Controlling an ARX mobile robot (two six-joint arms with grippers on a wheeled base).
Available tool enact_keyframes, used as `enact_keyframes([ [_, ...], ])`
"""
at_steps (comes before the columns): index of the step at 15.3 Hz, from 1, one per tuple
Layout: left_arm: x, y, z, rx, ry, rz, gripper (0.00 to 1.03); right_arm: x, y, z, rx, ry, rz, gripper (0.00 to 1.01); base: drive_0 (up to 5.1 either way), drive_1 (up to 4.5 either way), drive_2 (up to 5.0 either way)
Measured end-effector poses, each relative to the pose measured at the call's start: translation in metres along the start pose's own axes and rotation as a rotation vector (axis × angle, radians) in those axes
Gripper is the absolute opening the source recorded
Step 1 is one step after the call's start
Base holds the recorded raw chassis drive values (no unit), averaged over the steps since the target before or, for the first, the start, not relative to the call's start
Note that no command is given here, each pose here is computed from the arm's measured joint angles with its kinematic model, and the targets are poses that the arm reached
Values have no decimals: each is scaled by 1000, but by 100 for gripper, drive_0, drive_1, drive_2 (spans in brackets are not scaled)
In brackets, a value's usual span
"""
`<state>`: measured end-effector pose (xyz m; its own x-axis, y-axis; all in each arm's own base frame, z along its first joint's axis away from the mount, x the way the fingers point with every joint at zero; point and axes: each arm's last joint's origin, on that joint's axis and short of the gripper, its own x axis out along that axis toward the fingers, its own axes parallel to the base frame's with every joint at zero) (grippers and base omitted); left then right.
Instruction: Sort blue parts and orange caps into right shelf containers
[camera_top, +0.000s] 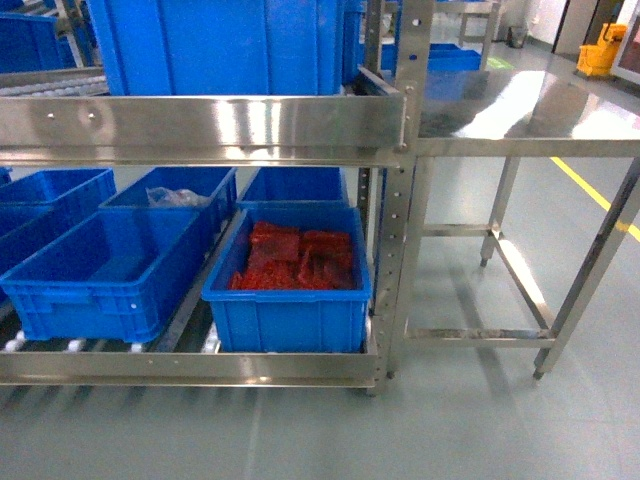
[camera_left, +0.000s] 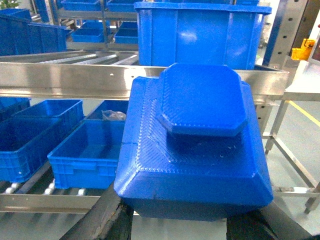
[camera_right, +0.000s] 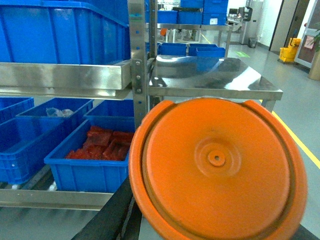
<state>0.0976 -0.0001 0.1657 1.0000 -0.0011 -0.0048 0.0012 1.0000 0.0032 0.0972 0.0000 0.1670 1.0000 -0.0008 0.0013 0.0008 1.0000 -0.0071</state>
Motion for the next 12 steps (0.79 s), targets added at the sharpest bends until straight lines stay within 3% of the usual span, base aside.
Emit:
enact_keyframes([
  [12, 0, 0, 0, 0, -1, 1, 42, 0, 0, 0, 0, -1, 1, 43, -486, 140, 343],
])
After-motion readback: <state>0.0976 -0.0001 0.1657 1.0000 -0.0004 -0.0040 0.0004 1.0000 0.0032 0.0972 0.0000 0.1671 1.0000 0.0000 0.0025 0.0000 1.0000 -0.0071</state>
